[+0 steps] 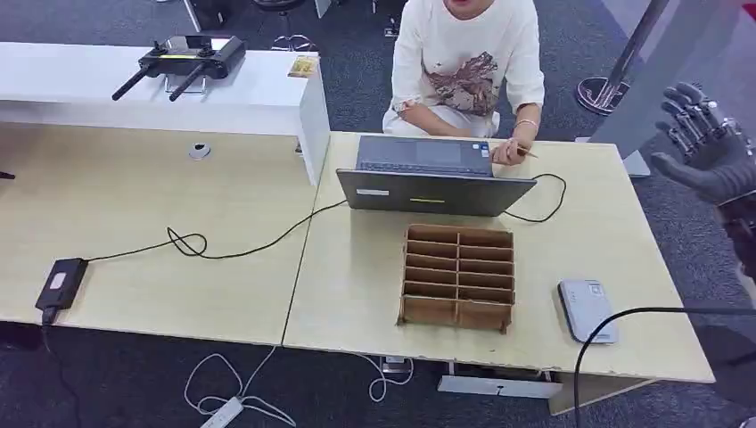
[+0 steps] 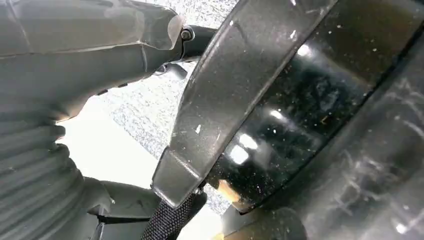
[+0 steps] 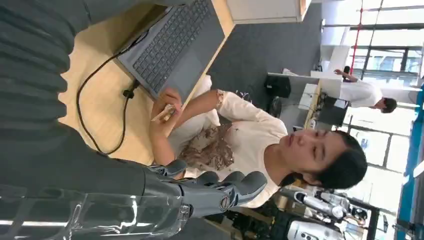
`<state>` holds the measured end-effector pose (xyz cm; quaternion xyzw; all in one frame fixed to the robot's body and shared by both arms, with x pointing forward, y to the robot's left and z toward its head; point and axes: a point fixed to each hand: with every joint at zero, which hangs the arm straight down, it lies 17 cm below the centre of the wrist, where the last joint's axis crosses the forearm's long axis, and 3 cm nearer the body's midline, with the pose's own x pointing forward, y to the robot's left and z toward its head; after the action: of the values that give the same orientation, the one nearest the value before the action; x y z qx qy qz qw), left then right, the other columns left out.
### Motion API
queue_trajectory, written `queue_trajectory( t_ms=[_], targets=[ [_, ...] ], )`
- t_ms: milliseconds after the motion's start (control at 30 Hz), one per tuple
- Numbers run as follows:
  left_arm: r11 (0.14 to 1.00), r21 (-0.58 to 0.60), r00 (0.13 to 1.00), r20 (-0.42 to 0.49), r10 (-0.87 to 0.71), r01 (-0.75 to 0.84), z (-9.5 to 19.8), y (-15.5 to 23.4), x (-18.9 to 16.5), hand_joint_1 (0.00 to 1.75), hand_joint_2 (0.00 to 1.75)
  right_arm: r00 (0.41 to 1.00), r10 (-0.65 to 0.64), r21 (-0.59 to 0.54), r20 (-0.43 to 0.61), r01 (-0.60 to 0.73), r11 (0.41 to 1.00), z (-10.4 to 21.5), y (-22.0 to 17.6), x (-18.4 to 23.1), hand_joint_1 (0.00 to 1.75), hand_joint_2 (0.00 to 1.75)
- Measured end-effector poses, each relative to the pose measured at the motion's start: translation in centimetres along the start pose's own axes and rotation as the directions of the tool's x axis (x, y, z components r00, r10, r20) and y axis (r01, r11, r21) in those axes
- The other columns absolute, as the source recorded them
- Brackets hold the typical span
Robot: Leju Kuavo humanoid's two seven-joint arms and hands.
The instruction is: Pass the card to the sensor for recognition and then transmit it.
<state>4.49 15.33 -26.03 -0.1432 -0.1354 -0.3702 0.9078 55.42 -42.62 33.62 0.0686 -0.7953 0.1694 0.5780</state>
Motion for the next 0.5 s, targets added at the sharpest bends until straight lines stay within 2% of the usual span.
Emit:
queue_trajectory(
  t_ms=[500],
  targets=[
    [1.0, 0.008, 1.0, 0.005, 0.025, -0.025, 0.0, 0.0, 0.1, 0.0, 1.75, 0.997, -0.023, -0.018, 0.08, 0.024, 1.0, 4.2, 3.4, 1.4, 0.0, 1.75]
  ],
)
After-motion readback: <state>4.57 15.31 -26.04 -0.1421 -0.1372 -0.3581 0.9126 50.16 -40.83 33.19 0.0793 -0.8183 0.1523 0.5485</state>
